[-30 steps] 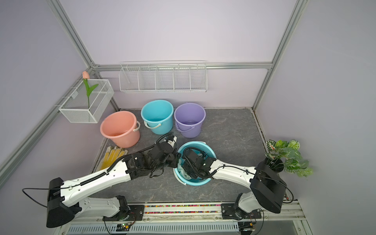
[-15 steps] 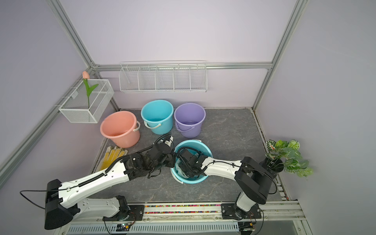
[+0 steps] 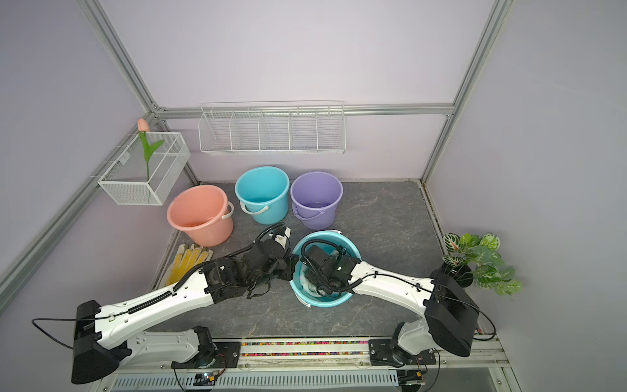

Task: Wipe the inside of the bucket with a cloth
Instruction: Wipe the dirt from the inside of the bucket.

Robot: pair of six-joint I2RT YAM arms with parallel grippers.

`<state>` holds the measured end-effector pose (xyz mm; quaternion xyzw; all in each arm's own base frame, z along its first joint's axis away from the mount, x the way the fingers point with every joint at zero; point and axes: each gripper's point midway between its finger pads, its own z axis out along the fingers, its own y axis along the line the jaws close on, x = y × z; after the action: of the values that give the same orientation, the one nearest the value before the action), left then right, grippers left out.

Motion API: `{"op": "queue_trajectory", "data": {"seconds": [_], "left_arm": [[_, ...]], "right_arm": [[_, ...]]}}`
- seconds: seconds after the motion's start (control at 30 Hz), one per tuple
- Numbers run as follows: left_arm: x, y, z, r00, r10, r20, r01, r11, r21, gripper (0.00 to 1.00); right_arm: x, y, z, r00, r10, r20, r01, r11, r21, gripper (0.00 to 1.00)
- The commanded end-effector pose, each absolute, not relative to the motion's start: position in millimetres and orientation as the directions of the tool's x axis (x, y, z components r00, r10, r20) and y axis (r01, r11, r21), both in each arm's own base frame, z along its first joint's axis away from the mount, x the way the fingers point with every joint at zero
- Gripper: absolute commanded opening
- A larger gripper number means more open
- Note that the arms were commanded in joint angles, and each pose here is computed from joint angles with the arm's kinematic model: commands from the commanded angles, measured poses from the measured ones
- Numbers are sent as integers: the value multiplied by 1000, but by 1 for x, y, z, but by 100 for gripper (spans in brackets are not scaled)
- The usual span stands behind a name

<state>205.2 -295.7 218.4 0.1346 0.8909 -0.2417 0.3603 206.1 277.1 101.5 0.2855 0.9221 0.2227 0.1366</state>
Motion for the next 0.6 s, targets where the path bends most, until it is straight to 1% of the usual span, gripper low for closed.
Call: {"op": "queue_trajectory", "data": {"seconds": [0.0,0.1,0.13,0.4,0.5,0.57], "left_arm": [[203,-285,207,-724,92,-683,402,861,-311,0],[205,-285,205,-727,91,-680,399,862,-312,0],[205,-285,204,-729,93,-679,399,863,-311,0],[205,-286,202,-736,102,-669,400,864,-307,0],[204,-286,202,-740,106,-664,399,864,-306,0],[204,-286,201,-742,109,-661,399,865,-305,0]], "right_arm": [[210,263,130,-782,594,-190,436,738,515,7],[208,263,146,-784,591,-189,409,722,558,7],[207,264,152,-801,560,-210,366,736,569,7],[208,268,197,-818,508,-270,219,709,670,7],[209,268,209,-824,455,-338,126,728,674,7],[210,265,218,-820,401,-408,44,756,654,7]]}}
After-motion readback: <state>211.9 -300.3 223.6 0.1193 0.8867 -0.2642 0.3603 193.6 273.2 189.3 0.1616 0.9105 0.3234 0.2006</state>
